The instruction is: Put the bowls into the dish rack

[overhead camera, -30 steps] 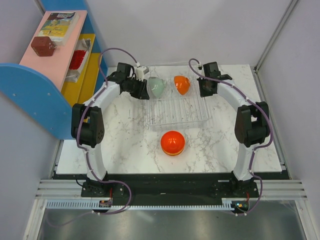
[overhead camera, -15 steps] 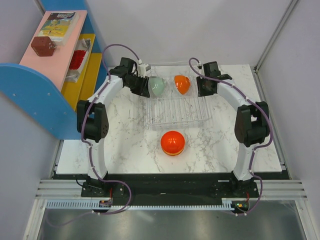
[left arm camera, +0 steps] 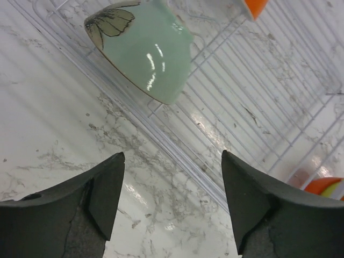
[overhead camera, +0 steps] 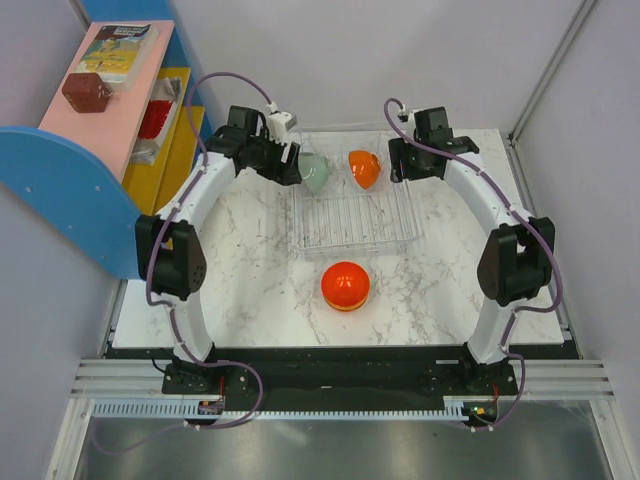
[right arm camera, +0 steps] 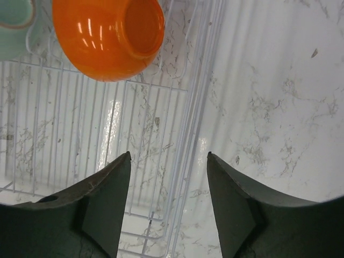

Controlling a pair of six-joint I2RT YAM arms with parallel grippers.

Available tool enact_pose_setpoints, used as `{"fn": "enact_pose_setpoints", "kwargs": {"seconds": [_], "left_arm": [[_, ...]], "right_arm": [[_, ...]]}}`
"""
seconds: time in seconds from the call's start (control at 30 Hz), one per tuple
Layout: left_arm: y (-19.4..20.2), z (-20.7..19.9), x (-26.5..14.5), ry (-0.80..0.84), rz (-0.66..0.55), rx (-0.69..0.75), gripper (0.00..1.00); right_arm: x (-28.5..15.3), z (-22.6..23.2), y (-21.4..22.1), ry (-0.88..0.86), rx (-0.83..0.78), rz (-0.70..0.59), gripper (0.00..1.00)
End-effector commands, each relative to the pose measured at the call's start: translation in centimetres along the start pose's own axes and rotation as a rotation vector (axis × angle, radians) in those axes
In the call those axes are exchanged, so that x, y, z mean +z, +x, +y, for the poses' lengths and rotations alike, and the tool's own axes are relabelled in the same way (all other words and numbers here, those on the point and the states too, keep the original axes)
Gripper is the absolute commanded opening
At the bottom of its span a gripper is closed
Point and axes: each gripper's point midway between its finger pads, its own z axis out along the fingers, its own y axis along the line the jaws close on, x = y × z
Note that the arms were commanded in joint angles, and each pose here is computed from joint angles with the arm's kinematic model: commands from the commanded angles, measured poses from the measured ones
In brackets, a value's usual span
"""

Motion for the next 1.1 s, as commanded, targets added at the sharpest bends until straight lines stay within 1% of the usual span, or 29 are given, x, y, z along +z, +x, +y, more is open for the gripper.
{"fn": "enact_pose_setpoints", "kwargs": {"seconds": [0.0, 0.03, 0.1, 0.13, 0.17, 0.2, 0.23, 0.27, 0.3, 0.4, 0.43, 0.5, 0.53, 0.6, 0.63, 0.73, 0.93, 1.07], "left_arm": [[-2.7, -6.8, -7.5, 0.096, -0.131, 0.211, 0.85], [-2.3, -8.8, -8.1, 0.128, -0.136, 0.282, 0.9], [0.3, -11.9, -9.3, 0.18, -0.122, 0.349, 0.91], [1.4, -14.0, -9.1, 0.221, -0.108, 0.405, 0.92], [2.5, -15.2, -9.1, 0.247, -0.094, 0.424, 0.92], [4.9, -17.1, -8.5, 0.297, -0.052, 0.446, 0.92], [5.6, -18.3, -8.9, 0.322, -0.049, 0.47, 0.92], [7.5, -19.1, -8.5, 0.352, -0.014, 0.472, 0.92], [8.6, -20.8, -8.3, 0.395, 0.006, 0.494, 0.92], [11.5, -22.6, -7.6, 0.455, 0.065, 0.514, 0.97], [12.1, -22.6, -7.1, 0.458, 0.083, 0.519, 0.98], [13.1, -22.4, -6.3, 0.454, 0.115, 0.524, 0.98], [13.6, -22.3, -5.6, 0.456, 0.136, 0.523, 0.98], [14.5, -22.5, -5.0, 0.473, 0.164, 0.534, 0.98], [14.7, -22.6, -4.7, 0.475, 0.171, 0.54, 0.98], [15.6, -22.9, -3.5, 0.48, 0.207, 0.549, 0.98], [17.0, -23.3, -1.7, 0.482, 0.254, 0.563, 0.98], [17.3, -23.7, -1.5, 0.486, 0.263, 0.572, 0.91]], "right_arm": [[-7.1, 1.1, -4.3, -0.037, -0.056, -0.139, 0.67], [-8.5, 1.3, -4.4, -0.047, -0.057, -0.151, 0.67], [-9.5, 1.7, -4.2, -0.072, -0.089, -0.154, 0.68], [-10.6, 1.9, -4.2, -0.083, -0.107, -0.165, 0.68], [-10.8, 2.2, -3.6, -0.101, -0.113, -0.155, 0.68], [-11.0, 2.4, -3.3, -0.111, -0.12, -0.153, 0.69], [-11.5, 2.4, -2.8, -0.119, -0.128, -0.148, 0.68], [-11.7, 2.6, -2.5, -0.129, -0.132, -0.146, 0.69], [-11.9, 3.0, -2.2, -0.153, -0.14, -0.142, 0.69], [-12.9, 3.5, -1.6, -0.181, -0.162, -0.148, 0.74], [-13.4, 3.5, -1.5, -0.183, -0.167, -0.156, 0.77], [-14.0, 3.7, -1.4, -0.19, -0.177, -0.163, 0.8], [-14.3, 3.8, -1.4, -0.198, -0.181, -0.167, 0.84], [-14.8, 4.1, -1.3, -0.214, -0.194, -0.177, 0.87], [-14.9, 4.1, -1.2, -0.215, -0.194, -0.177, 0.9], [-14.9, 4.2, -0.9, -0.225, -0.203, -0.174, 0.91], [-14.3, 4.3, -0.2, -0.233, -0.199, -0.159, 0.91], [-14.1, 4.2, -0.3, -0.232, -0.195, -0.16, 0.91]]}}
